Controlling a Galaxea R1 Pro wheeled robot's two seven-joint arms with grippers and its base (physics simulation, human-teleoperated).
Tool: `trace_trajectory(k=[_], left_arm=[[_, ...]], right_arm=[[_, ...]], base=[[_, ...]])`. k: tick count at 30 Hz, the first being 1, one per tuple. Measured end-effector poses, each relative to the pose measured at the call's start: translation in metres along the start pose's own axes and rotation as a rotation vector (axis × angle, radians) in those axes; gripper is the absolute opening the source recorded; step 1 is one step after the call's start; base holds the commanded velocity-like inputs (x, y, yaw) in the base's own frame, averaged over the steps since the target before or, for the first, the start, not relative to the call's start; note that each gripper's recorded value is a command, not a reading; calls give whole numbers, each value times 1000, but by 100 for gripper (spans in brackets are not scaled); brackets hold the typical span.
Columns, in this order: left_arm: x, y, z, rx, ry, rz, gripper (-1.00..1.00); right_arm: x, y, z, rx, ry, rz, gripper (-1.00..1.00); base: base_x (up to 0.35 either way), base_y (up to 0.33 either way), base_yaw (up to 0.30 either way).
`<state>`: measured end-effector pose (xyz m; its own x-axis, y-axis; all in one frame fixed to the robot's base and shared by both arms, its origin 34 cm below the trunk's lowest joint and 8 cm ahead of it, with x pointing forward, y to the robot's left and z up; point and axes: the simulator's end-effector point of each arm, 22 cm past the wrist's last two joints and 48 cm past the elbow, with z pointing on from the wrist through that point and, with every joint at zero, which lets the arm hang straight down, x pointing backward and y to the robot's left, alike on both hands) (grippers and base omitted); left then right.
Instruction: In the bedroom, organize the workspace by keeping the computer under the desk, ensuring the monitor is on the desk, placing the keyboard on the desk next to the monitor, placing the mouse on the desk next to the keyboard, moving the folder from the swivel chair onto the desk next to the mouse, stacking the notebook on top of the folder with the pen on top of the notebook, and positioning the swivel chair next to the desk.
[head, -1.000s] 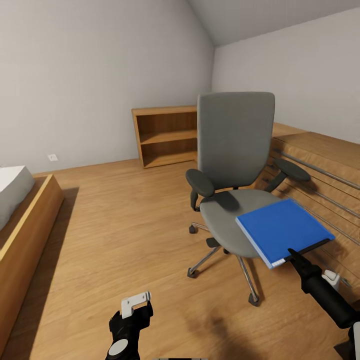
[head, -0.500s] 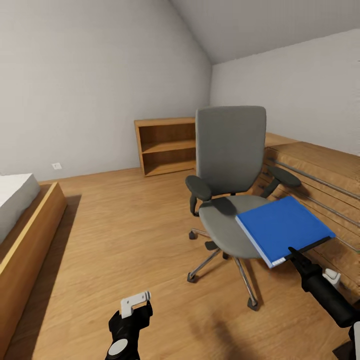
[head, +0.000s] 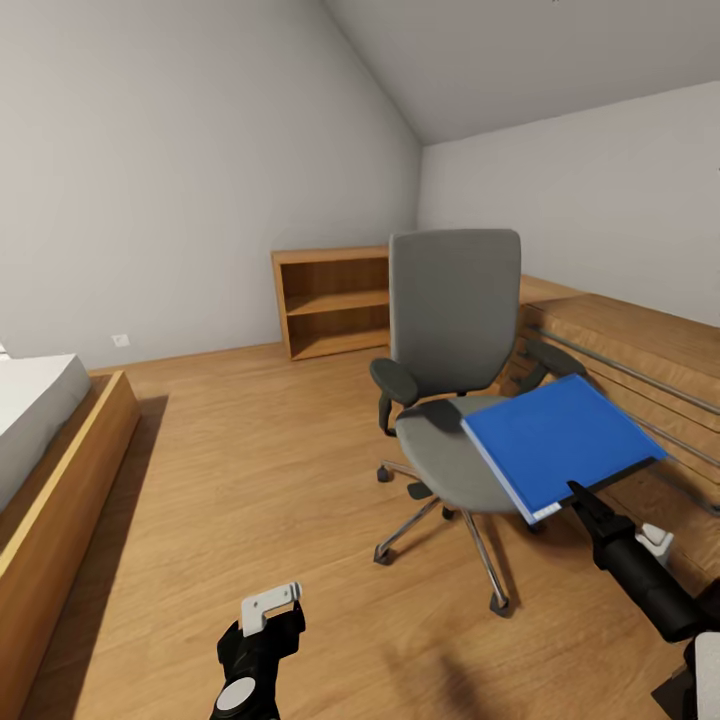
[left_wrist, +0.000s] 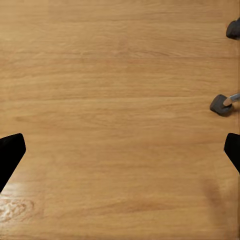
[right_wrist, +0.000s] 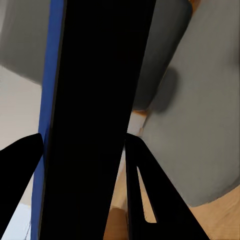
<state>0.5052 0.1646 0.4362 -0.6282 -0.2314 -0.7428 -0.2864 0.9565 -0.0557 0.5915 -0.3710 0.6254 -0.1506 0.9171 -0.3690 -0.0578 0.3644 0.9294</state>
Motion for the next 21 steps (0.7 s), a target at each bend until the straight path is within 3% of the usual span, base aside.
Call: trace_trajectory(k=[9,16,21], left_arm=[[-18,-3,-10,0,1,1,100],[-31,-6,-18,1,2,2,100],[-41,-7,-23,1,3,3,100]], right_arm=[[19,24,20,18,61,-3,-100],[18,5,22,203,76,-18,-100],[14,7,23,246,77,-15,-100]], base=[[-1,0,0],[0,0,0],[0,0,0]])
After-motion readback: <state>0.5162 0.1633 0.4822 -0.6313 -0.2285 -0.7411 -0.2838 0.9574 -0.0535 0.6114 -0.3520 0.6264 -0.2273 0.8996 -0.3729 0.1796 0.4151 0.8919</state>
